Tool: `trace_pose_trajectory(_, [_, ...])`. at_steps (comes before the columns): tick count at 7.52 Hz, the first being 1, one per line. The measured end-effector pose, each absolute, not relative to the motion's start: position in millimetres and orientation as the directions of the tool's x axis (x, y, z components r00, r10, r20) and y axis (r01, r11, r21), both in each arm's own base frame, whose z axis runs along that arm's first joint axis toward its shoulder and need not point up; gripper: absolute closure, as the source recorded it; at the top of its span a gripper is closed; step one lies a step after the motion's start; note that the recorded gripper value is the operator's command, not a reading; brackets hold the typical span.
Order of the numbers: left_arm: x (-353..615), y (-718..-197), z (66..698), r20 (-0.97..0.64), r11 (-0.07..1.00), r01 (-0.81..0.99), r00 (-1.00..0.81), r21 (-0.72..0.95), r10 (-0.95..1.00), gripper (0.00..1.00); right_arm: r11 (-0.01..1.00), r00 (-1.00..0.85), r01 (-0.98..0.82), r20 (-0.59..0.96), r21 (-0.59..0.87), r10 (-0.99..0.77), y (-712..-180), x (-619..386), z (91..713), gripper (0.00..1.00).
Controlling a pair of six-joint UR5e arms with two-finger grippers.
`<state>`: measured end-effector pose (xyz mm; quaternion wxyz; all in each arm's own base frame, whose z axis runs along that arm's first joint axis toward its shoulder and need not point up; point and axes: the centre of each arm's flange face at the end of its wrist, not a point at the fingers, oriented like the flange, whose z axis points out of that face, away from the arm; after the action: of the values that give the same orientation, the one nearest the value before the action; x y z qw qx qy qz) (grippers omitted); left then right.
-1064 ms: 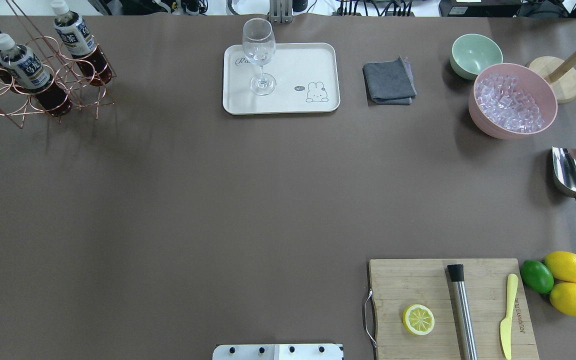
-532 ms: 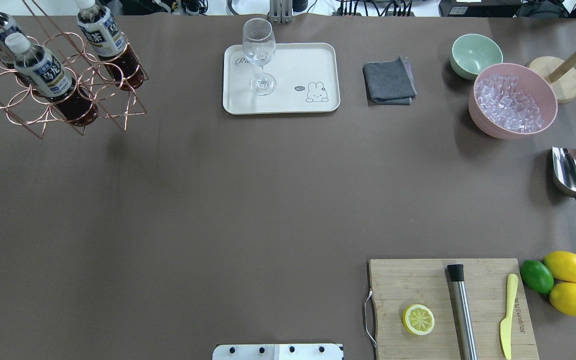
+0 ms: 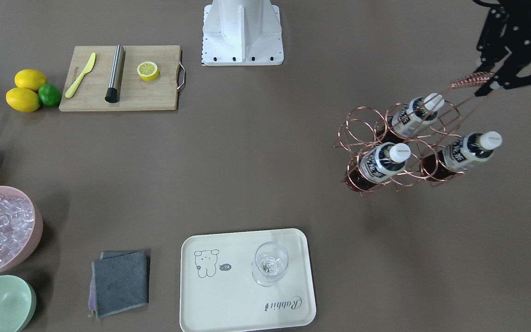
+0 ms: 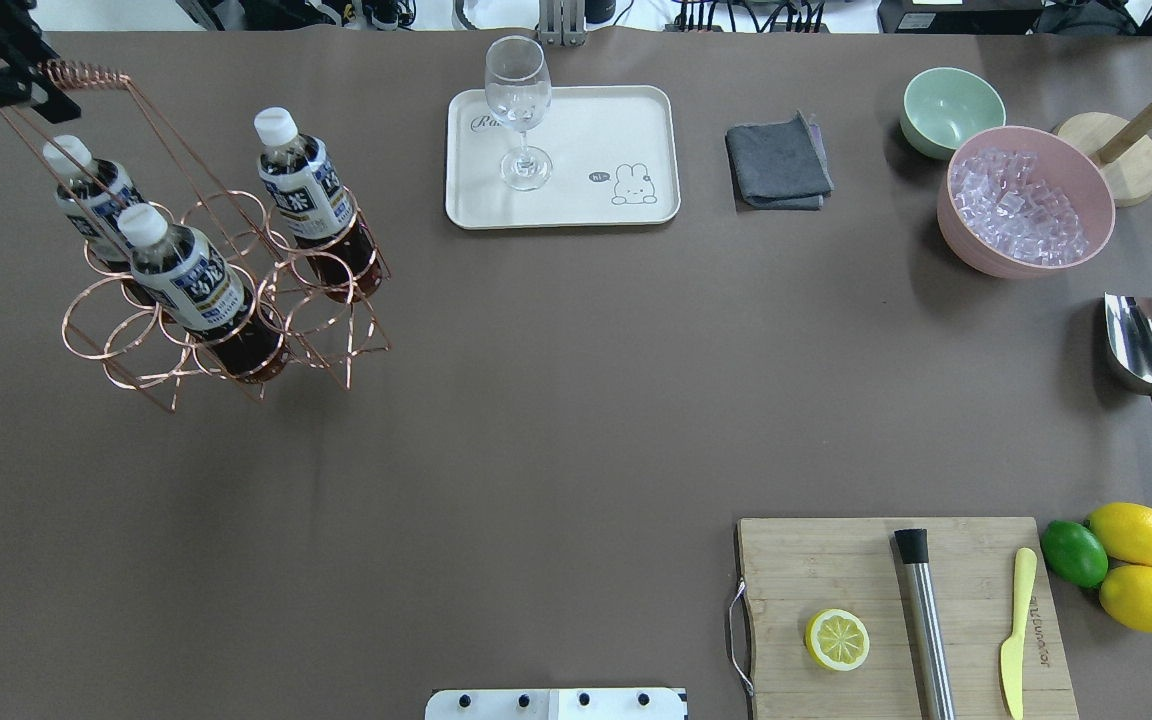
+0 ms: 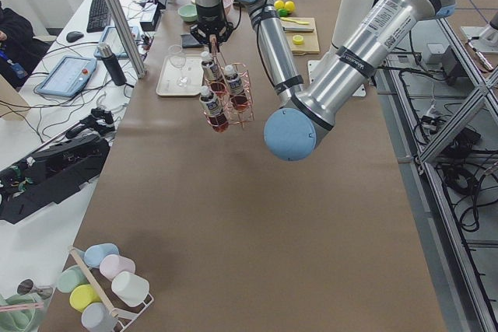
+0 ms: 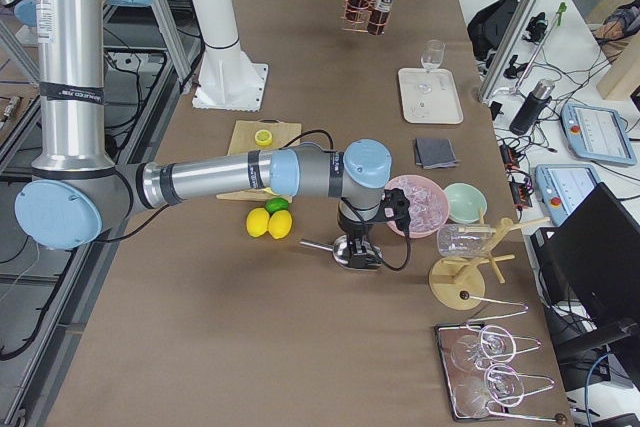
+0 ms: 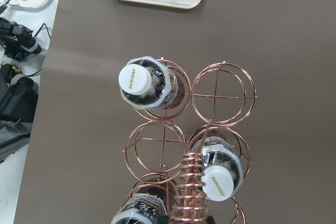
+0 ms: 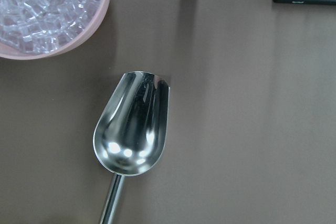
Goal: Take tea from basket to plate
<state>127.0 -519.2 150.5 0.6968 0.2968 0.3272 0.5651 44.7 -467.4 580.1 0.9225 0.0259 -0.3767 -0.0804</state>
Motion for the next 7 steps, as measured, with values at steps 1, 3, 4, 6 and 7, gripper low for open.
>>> trace_pose_trajectory(1, [147, -508, 145, -0.134, 0.184, -0.59, 0.127, 0.786, 0.983, 1.0, 0.979, 0.69, 0.151, 0.695, 0.137, -0.203, -471, 31, 573, 0.0])
trace_pose_trajectory(3, [193, -487, 137, -0.143, 0.147, -0.594, 0.054, 0.791, 0.988, 1.0, 0.981, 0.668, 0.125, 0.718, 0.149, -0.194, -493, -20, 531, 0.0])
trace_pose_trajectory(4, [211, -479, 126, -0.166, 0.164, -0.585, 0.051, 0.794, 0.985, 1.0, 0.987, 0.662, 0.097, 0.732, 0.127, -0.16, -504, -45, 508, 0.0])
trace_pose_trajectory(6, [248, -463, 106, -0.212, 0.204, -0.56, 0.051, 0.803, 0.976, 1.0, 0.991, 0.642, 0.082, 0.755, 0.106, -0.134, -508, -69, 482, 0.0])
trace_pose_trajectory(7, [265, -455, 101, -0.227, 0.217, -0.551, 0.05, 0.806, 0.973, 1.0, 0.993, 0.603, 0.083, 0.79, 0.081, -0.114, -507, -79, 471, 0.0])
